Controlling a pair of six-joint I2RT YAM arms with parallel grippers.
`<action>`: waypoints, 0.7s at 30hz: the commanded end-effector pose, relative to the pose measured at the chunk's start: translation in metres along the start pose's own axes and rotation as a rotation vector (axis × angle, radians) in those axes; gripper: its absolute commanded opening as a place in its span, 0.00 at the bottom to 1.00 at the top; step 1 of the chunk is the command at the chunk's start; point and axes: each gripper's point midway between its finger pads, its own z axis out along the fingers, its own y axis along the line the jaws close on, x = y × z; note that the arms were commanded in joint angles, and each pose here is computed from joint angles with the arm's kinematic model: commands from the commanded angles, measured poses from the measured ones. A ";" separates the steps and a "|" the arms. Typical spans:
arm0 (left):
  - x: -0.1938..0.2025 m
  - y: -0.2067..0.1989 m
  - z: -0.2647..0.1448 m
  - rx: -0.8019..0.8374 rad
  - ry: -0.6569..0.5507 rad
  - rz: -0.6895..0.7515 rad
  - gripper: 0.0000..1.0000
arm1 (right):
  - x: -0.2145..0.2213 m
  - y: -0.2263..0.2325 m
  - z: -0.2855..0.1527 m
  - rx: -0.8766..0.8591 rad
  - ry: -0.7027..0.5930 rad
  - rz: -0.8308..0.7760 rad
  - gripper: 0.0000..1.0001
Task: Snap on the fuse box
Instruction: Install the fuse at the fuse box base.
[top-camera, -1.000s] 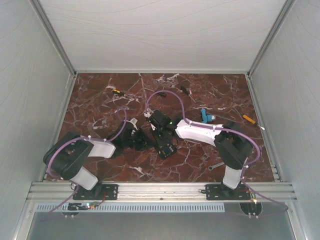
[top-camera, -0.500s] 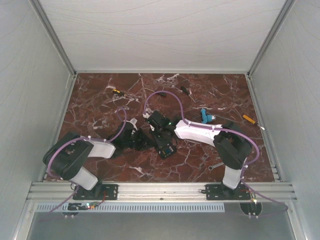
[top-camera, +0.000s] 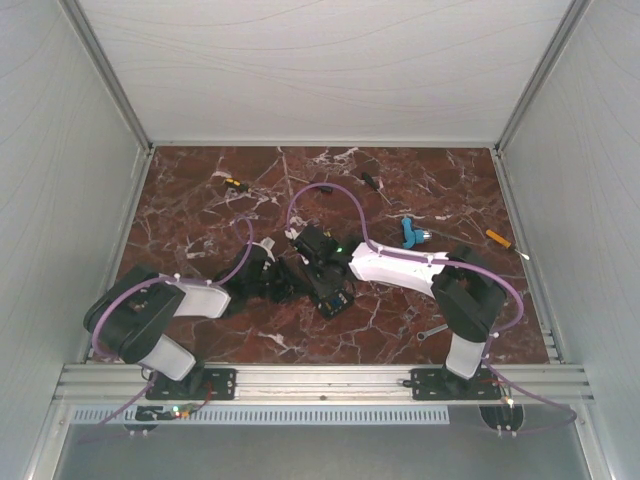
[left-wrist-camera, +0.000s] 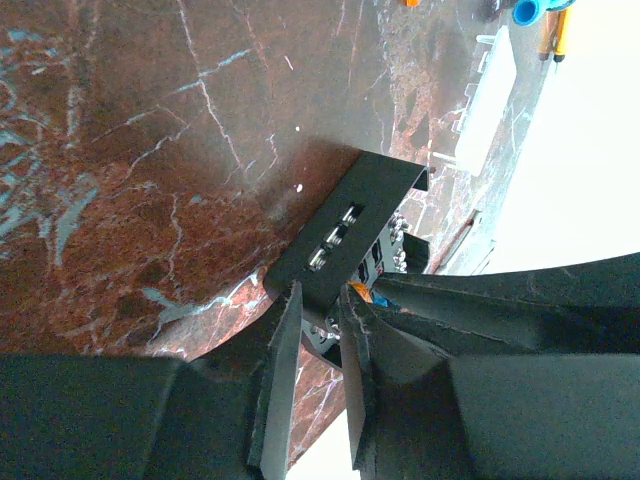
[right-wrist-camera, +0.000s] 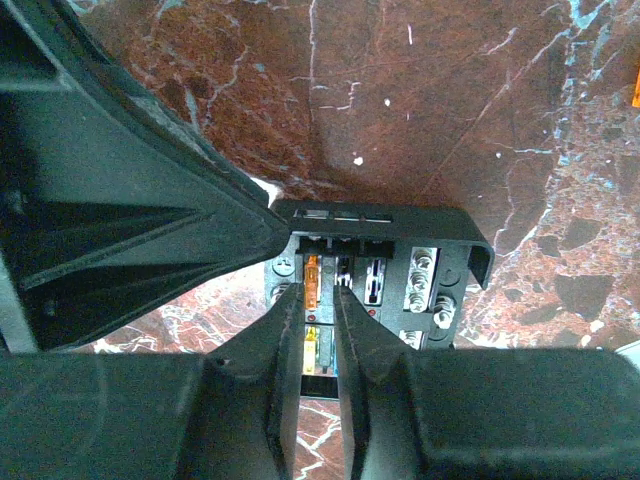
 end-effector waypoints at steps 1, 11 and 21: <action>0.004 0.006 -0.001 -0.027 0.006 -0.003 0.21 | -0.005 0.002 -0.009 -0.002 -0.016 0.004 0.12; 0.004 0.007 0.001 -0.031 0.011 -0.005 0.21 | 0.029 -0.002 0.003 0.014 0.127 -0.007 0.00; 0.005 0.008 0.000 -0.036 0.010 -0.008 0.21 | 0.088 -0.021 0.029 0.084 0.298 -0.046 0.00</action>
